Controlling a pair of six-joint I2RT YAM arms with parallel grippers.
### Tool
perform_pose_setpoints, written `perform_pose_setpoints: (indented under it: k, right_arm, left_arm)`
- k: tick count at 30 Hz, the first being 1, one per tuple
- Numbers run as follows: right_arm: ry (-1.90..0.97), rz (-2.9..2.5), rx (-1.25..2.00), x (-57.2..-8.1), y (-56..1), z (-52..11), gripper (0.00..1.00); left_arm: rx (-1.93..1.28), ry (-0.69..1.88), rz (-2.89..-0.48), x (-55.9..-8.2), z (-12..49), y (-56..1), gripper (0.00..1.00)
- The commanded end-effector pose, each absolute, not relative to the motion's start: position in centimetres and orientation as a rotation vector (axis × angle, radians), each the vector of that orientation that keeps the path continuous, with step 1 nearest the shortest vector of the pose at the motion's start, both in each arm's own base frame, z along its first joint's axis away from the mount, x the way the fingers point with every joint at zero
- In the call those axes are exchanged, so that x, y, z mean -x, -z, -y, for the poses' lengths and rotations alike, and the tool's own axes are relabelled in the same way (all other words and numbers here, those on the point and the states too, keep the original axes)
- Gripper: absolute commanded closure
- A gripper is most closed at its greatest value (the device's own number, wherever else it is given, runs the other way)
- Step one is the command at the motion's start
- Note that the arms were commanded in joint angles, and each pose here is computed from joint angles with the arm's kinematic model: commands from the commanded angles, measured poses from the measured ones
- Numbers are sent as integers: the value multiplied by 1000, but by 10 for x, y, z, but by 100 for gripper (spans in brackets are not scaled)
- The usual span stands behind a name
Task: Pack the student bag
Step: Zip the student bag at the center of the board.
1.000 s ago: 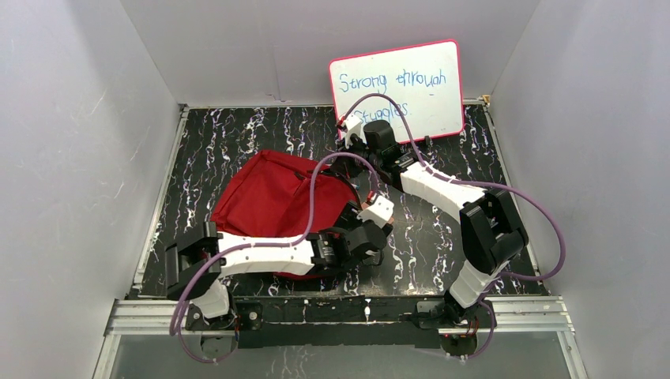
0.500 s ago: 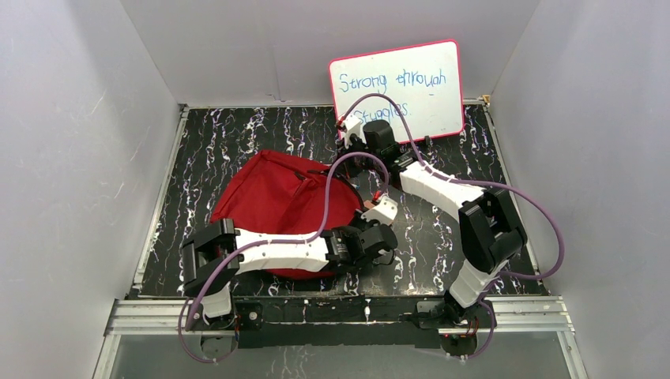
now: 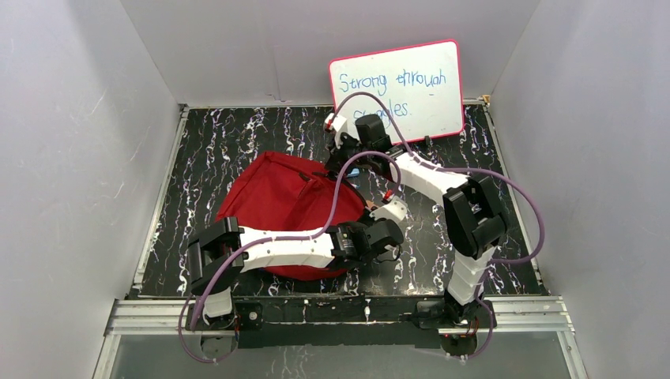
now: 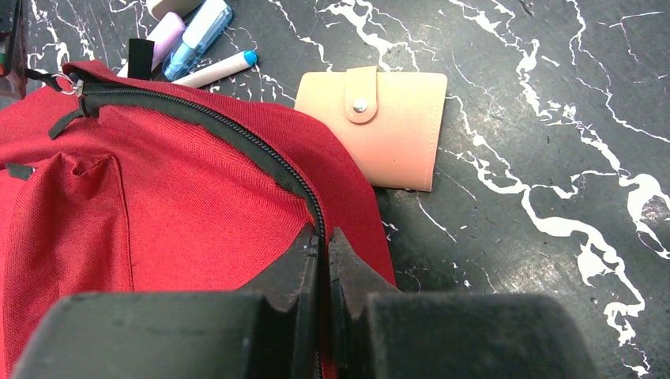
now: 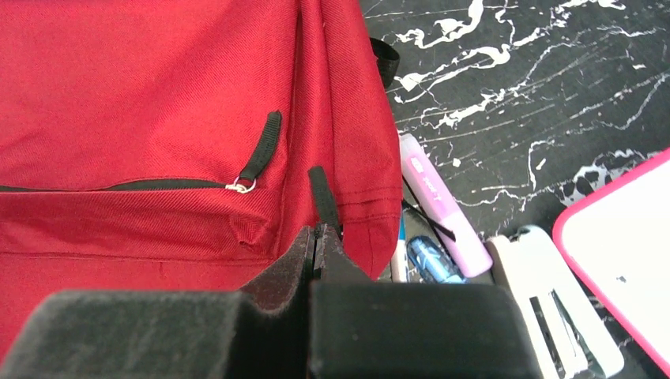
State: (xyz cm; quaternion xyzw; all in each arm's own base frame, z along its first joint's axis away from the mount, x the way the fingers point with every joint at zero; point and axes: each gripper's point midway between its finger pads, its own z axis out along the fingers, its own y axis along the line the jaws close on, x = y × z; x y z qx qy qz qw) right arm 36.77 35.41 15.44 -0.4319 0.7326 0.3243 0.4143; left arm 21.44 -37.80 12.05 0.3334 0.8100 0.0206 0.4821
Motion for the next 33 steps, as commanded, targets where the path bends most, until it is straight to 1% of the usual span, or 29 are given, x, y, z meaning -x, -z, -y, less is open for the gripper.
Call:
perform_pose_setpoints:
  k: [1, 17, 18, 21, 24, 27, 30, 33]
  right_arm:
    - [-817, -1666, 1160, -389, -183, -372, 100]
    - [-820, -1696, 1184, -436, -146, -397, 99]
    - [-823, -1702, 1178, -436, -147, -397, 95]
    - [-826, -1686, 1159, -434, -160, -396, 91]
    - [-795, -1650, 1099, -433, -189, -389, 73]
    - [-736, -1636, 1002, -434, -217, -376, 61]
    - [-665, -1653, 870, -434, -242, -357, 54]
    - [-627, -1686, 754, -427, -256, -336, 50]
  left_arm:
    - [-797, 116, -1960, -204, 400, -142, 100]
    - [-791, 168, -1957, -197, 395, -149, 100]
    - [-781, 164, -1956, -198, 393, -150, 100]
    - [-748, 158, -1950, -199, 387, -154, 100]
    - [-723, 147, -1942, -201, 377, -157, 100]
    - [-693, 136, -1938, -202, 365, -165, 100]
    - [-648, 137, -1943, -205, 350, -174, 100]
    - [-596, 158, -1936, -210, 333, -191, 100]
